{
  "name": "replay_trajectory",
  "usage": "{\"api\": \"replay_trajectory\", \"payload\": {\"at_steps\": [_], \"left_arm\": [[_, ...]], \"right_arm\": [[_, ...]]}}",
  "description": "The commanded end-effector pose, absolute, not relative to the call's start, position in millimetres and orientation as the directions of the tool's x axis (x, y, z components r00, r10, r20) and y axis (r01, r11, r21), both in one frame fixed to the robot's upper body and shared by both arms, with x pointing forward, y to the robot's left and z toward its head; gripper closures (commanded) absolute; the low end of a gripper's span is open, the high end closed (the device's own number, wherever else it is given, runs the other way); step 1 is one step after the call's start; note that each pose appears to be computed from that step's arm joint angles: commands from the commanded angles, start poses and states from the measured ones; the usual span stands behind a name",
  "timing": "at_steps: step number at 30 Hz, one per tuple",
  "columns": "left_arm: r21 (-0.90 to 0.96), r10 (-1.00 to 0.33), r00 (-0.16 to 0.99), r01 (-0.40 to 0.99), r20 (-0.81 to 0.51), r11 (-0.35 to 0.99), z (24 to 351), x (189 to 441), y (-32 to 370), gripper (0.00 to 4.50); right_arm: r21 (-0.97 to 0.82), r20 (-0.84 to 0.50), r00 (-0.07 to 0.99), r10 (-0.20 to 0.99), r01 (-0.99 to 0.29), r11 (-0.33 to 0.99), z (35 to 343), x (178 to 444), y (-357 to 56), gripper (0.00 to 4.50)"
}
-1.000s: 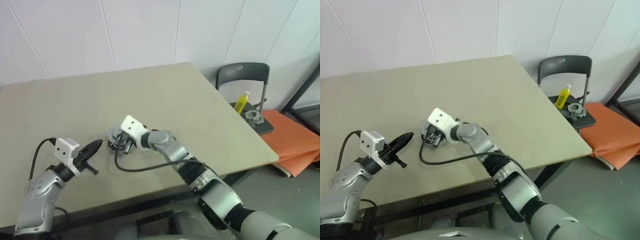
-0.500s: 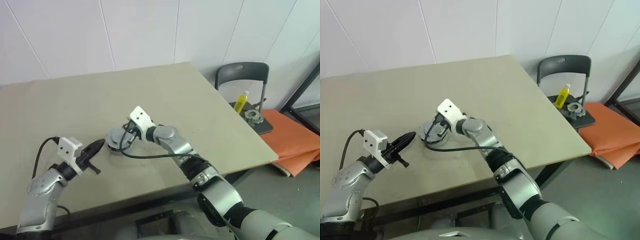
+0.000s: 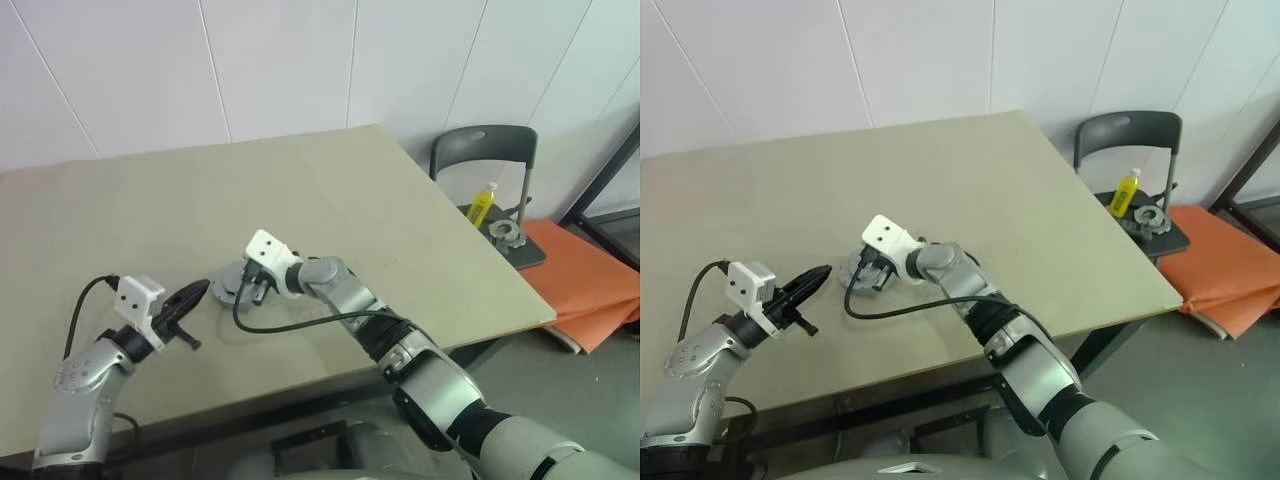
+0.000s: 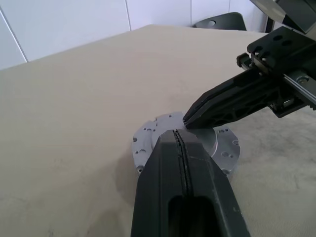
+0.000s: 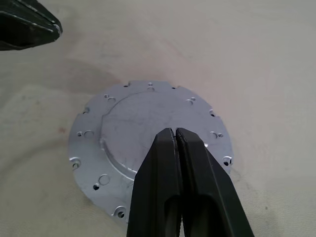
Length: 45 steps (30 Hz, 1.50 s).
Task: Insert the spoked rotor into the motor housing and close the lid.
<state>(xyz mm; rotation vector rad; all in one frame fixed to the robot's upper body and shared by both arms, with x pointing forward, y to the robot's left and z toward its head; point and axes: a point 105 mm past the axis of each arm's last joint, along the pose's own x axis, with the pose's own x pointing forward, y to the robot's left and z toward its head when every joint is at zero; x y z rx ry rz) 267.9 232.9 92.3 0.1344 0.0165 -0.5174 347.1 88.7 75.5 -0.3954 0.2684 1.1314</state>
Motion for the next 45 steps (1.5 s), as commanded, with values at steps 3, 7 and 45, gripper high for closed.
{"api": "replay_trajectory", "payload": {"at_steps": [3, 7, 45], "left_arm": [[0.157, -0.487, 0.873, 0.482, -0.008, 0.862, 104, 272, 235, 4.50], [0.162, -0.492, 0.871, 0.488, -0.016, 0.858, 103, 273, 235, 4.50], [0.151, -0.490, 0.872, 0.487, -0.021, 0.860, 98, 277, 232, 4.50]], "right_arm": [[-0.130, -0.373, 0.388, 0.842, -0.921, 0.367, 88, 342, 106, 4.38], [0.026, -0.335, 0.384, 0.861, -0.909, 0.415, 94, 343, 107, 4.00], [-0.010, -0.283, 0.290, 0.914, -0.954, 0.299, 109, 328, 131, 0.01]]}}
